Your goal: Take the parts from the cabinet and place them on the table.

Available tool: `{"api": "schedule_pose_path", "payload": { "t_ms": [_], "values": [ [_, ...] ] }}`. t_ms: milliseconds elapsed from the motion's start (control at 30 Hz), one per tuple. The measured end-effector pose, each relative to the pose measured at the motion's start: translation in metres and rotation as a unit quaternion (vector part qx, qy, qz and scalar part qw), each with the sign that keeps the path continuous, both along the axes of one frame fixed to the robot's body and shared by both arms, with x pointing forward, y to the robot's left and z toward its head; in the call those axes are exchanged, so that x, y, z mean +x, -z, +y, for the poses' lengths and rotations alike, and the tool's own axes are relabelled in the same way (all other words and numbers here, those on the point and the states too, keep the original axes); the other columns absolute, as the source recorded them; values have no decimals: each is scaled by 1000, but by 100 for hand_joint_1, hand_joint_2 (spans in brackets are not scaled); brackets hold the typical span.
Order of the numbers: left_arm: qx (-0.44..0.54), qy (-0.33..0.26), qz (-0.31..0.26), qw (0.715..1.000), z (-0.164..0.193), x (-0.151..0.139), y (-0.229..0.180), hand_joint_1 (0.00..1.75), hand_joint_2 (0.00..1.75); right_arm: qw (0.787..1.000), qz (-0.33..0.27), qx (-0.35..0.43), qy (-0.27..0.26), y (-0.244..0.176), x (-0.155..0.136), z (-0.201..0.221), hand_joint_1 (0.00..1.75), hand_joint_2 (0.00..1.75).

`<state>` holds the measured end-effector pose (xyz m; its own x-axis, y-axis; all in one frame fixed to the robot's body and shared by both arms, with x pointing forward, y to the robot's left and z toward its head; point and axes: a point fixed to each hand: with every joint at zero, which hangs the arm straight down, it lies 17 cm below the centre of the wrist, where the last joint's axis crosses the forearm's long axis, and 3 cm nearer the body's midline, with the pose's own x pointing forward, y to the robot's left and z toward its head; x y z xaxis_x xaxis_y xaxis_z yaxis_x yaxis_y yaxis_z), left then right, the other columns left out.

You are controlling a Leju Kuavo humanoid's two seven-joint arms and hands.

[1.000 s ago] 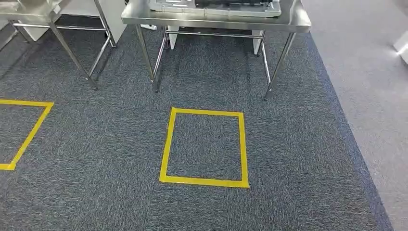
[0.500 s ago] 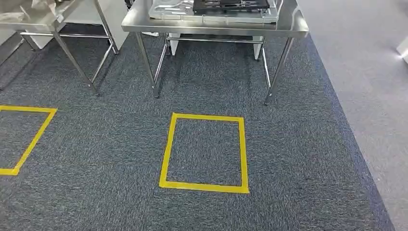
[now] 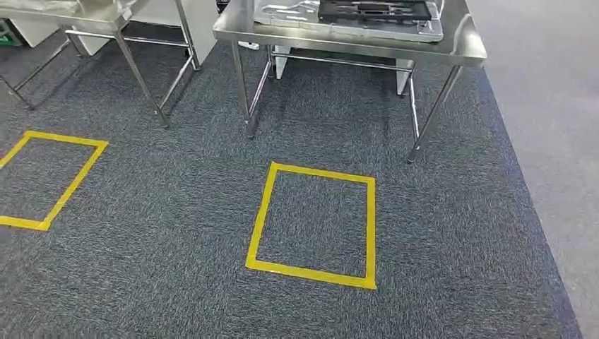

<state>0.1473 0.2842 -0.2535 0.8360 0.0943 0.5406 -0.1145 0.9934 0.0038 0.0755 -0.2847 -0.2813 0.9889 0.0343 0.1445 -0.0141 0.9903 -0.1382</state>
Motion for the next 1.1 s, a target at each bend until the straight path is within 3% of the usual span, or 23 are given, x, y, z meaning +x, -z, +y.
{"api": "schedule_pose_path", "payload": {
  "t_ms": [300, 533, 667, 800, 933, 1100],
  "values": [
    [-4, 0, 2, 1000, -4, -3, 1, 0, 0, 1000, 5, -3, -15, 1, -7, -4, 0, 0],
    [-3, 3, 3, 1000, -3, -2, 1, 0, 0, 996, 20, -13, -91, 1, -11, -4, 0, 0],
    [-4, 3, 8, 1000, -3, -4, 2, 0, 0, 994, 29, -17, -106, 2, -15, -5, 0, 0],
    [1, -5, 13, 1000, 5, -6, 3, 0, 0, 995, 32, -20, -92, 2, -15, -7, 0, 0],
    [4, -17, 24, 1000, 13, -9, 5, 0, 0, 998, 34, -34, -46, 1, -13, -22, 0, 0],
    [4, -18, 25, 1000, 13, -9, 5, 0, 0, 998, 33, -35, -43, 1, -13, -23, 0, 0]
  ]
}}
